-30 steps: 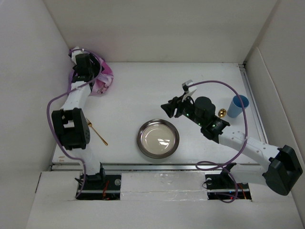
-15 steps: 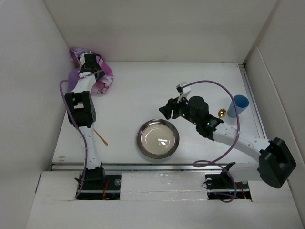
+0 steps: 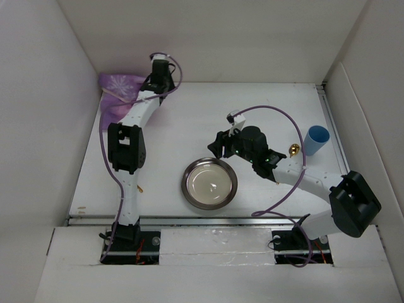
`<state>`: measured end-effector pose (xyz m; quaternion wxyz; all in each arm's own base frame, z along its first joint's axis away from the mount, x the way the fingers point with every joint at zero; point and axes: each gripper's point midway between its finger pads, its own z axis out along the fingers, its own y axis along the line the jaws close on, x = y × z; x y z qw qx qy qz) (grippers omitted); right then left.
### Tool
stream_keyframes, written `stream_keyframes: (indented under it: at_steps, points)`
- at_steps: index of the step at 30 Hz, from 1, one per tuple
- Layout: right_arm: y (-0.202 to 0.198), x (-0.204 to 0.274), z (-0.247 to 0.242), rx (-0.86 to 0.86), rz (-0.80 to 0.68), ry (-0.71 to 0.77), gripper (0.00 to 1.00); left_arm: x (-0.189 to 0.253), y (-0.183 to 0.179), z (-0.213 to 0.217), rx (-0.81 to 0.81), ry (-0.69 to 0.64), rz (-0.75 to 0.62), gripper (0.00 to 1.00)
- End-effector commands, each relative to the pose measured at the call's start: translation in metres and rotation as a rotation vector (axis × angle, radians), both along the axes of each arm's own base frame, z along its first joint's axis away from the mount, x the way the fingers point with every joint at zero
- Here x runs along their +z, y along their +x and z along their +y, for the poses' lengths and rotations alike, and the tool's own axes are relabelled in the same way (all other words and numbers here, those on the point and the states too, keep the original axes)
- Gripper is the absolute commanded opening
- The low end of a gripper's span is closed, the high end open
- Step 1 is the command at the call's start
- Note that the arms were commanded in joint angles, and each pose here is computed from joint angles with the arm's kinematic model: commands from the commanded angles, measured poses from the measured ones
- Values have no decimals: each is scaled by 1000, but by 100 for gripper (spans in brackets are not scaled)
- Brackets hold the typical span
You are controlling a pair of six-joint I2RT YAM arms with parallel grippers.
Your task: Set the dinner table for one person
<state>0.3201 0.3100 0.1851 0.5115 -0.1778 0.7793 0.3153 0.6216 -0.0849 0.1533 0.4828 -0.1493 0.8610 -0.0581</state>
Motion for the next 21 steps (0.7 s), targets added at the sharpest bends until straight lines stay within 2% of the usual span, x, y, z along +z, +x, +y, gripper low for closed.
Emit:
stream_keyframes:
  at_steps: [1, 2, 4, 5, 8, 10, 12, 14, 15, 16, 17, 18, 19, 20, 21]
  points:
    - [14, 35, -2, -43, -84, 44, 60, 124, -13, -96, -241, 16, -272, 0]
    - [17, 36, -6, -59, -80, 49, 60, 119, -15, -111, -293, 19, -267, 15]
    - [19, 35, -11, -76, -72, 52, 60, 91, -19, -136, -408, 26, -220, 32]
    - [17, 38, -12, -78, -75, 62, 60, 84, -25, -155, -481, 14, -206, 46]
    - [20, 39, -16, -90, -79, 75, 60, 61, -40, -181, -545, 104, -173, 73]
    - [23, 39, -19, -118, -72, 66, 60, 70, -44, -181, -515, 162, -189, 83]
    - [28, 37, -27, -161, -68, 66, 59, 88, -49, -177, -497, 148, -210, 84]
    - [30, 36, -29, -166, -62, 71, 46, 91, -49, -159, -423, 144, -209, 83]
    - [29, 35, -27, -153, -57, 72, 29, 122, -51, -149, -385, 120, -277, 79]
    - [29, 35, -28, -155, -54, 71, 16, 126, -51, -139, -354, 101, -288, 68]
    - [28, 35, -29, -158, -52, 71, 9, 112, -51, -122, -313, 64, -260, 61]
    - [30, 35, -32, -183, -54, 70, 3, 117, -53, -116, -298, 37, -265, 56]
    - [31, 35, -34, -192, -55, 73, 2, 110, -53, -112, -289, 22, -239, 50]
    - [34, 37, -39, -210, -54, 77, 2, 103, -56, -117, -298, -8, -205, 48]
    - [33, 37, -40, -212, -53, 77, 7, 83, -59, -120, -312, -13, -145, 48]
